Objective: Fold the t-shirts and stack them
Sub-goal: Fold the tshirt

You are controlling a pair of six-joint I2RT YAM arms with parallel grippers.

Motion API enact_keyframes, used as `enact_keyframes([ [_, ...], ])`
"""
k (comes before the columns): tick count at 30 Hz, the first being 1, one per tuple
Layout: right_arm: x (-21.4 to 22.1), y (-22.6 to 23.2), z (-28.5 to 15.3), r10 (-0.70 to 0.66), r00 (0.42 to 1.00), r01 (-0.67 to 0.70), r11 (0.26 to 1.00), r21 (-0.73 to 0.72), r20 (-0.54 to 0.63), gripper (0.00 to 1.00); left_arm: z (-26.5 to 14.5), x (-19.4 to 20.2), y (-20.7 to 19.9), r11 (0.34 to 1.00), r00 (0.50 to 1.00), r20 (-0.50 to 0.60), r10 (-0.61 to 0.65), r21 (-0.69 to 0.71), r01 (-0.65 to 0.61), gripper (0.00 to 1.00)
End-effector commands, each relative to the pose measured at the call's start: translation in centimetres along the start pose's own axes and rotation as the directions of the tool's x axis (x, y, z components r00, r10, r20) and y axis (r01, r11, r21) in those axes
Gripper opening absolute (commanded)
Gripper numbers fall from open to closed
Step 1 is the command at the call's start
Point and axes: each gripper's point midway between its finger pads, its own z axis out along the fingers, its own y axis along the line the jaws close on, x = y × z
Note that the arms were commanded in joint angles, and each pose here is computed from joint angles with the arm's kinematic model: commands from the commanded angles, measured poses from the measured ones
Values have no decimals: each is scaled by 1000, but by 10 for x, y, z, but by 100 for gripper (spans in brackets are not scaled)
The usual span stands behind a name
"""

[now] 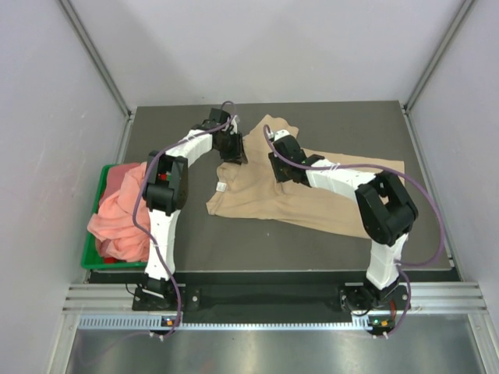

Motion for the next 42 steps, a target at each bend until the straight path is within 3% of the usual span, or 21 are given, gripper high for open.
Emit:
enact_keyframes([
  [1, -8, 1, 6, 42, 999, -41, 999, -20, 32, 31, 2, -18, -6, 999, 997, 57, 51, 14, -52, 36],
  [3, -7, 3, 9, 54, 998, -53, 998, -32, 31, 33, 3, -18, -10, 998, 996, 60, 58, 28, -60, 35],
  [10, -12, 11, 11, 94, 995, -90, 993, -72, 43, 34, -6, -24, -26, 995, 994, 81, 69, 63, -74, 0],
  [13, -11, 6, 16, 95, 995, -93, 995, -35, 44, 33, -12, -30, -30, 996, 993, 97, 67, 56, -73, 0],
  [22, -6, -16, 17, 79, 995, -84, 994, 68, 63, 0, -28, -46, -32, 998, 987, 146, 61, 2, -62, 0],
  [34, -9, -36, 5, 106, 986, -124, 981, 147, 126, 0, -41, -59, -32, 997, 978, 197, 71, -37, -65, 0],
  [42, -13, -37, -1, 125, 980, -147, 980, 136, 156, 0, -40, -70, -44, 996, 967, 239, 84, 20, -92, 0],
])
